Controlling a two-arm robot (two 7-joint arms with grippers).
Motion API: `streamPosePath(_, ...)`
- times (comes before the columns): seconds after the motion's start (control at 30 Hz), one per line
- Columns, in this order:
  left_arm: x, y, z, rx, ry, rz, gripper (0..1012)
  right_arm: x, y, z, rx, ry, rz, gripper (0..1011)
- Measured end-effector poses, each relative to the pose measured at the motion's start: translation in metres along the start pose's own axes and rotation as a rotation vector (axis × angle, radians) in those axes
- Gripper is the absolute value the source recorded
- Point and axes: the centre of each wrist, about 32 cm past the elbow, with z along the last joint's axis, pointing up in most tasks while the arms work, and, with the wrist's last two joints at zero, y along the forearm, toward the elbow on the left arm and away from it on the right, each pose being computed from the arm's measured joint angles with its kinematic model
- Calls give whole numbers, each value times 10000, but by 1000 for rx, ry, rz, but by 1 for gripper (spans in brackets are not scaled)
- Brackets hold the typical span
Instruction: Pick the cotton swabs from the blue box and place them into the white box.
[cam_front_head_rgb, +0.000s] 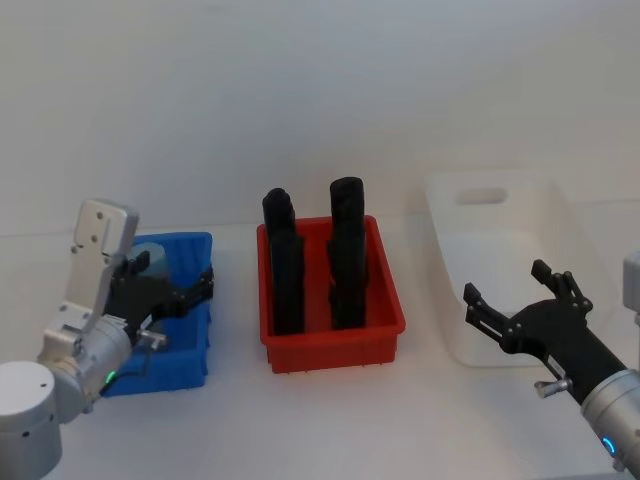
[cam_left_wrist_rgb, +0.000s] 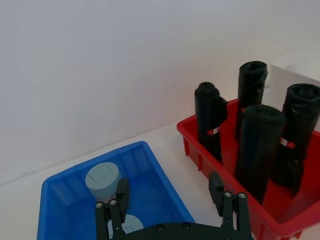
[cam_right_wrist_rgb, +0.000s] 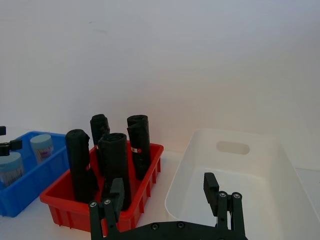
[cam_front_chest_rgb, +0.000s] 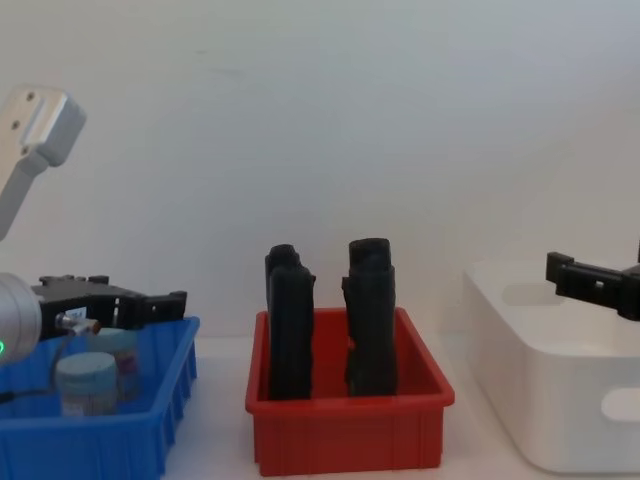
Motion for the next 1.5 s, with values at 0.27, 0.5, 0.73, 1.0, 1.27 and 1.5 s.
streamPosePath(0.27,163,-83,-48,39,20,28,1004,0,0,0,0,0,0,1002)
streamPosePath(0.5,262,-130,-100,77,28,50,1004,0,0,0,0,0,0,1002)
streamPosePath(0.73,328,-160,-153,113,34,67,1004,0,0,0,0,0,0,1002)
streamPosePath(1.0,376,-178,-205,143,39,80,1004,0,0,0,0,0,0,1001)
streamPosePath(1.27,410,-198,-252,164,49,81,1004,0,0,0,0,0,0,1002)
streamPosePath(1.5,431,-221,-289,175,60,69,964,0,0,0,0,0,0,1002)
